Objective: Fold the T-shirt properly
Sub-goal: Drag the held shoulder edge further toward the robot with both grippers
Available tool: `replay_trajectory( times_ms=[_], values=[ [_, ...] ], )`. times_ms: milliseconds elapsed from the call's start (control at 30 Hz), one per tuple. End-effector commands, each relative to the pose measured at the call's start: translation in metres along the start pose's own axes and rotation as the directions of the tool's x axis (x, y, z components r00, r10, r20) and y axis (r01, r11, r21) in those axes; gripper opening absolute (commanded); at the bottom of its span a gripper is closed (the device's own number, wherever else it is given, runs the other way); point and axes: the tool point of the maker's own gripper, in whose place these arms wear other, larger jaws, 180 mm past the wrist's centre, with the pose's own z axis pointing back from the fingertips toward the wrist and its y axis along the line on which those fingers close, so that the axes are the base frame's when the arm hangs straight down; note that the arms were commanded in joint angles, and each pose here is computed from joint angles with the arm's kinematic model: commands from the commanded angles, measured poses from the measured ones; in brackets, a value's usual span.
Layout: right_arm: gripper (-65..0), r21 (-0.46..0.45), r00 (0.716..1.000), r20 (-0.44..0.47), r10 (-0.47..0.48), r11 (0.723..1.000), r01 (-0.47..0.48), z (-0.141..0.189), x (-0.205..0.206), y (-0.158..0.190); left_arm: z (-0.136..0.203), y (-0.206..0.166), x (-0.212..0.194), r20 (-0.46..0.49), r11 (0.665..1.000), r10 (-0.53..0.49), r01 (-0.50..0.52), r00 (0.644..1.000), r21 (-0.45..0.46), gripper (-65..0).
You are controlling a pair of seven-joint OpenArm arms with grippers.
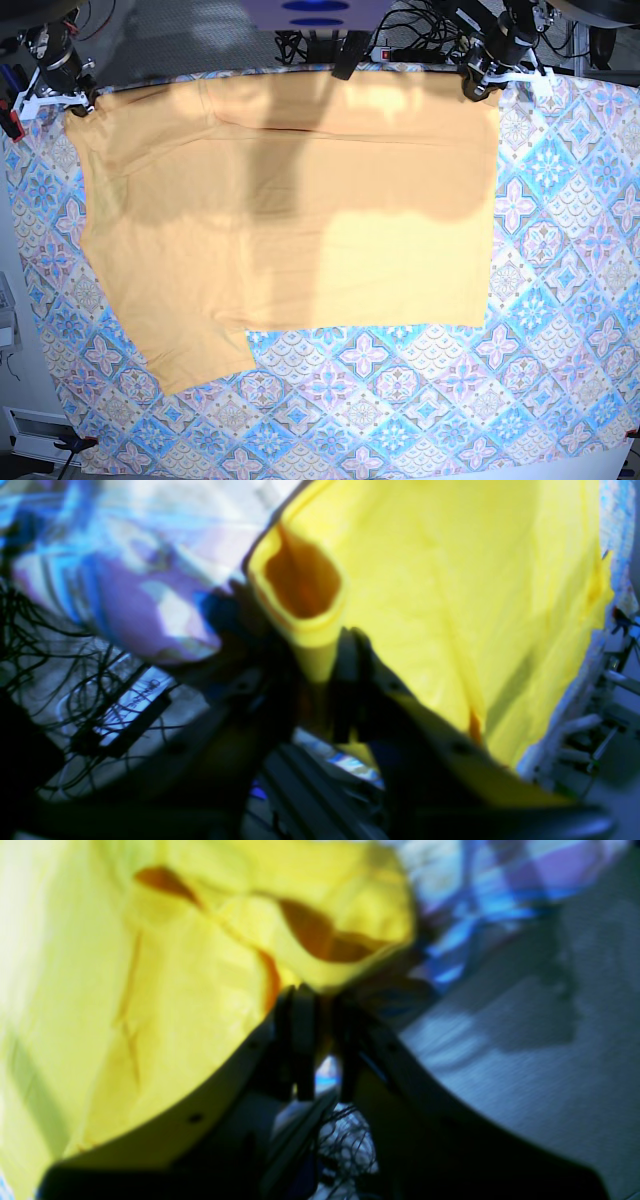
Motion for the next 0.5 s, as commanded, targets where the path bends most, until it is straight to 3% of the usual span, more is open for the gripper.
replay_trajectory(
  times_ms=[0, 100, 300, 467],
  values=[
    [-55.5, 0.004, 0.999, 0.031, 0.021, 1.000, -0.021, 0.003, 0.013, 0.000, 0.007, 0.014, -0.001, -0.007, 0.999, -0.011, 0.011, 1.000, 0.053, -46.4],
    [-52.5, -0.002, 1.000, 0.025, 0.018, 1.000, -0.018, 0.003, 0.011, -0.002, 0.009, 0.017, -0.008, -0.043, 0.998, -0.009, 0.012, 0.999, 0.060, -42.6],
    [-43.9, -0.004, 1.000, 0.021, 0.003, 1.000, -0.003, 0.003, 0.006, -0.003, 0.010, 0.019, -0.016, -0.079, 0.998, -0.006, 0.011, 0.997, 0.063, -42.4],
    [-42.6, -0.058, 0.998, 0.067, -0.020, 0.998, 0.024, 0.015, 0.014, -0.023, 0.012, 0.022, -0.013, -0.074, 0.997, -0.003, 0.008, 0.997, 0.071, -41.8]
  ],
)
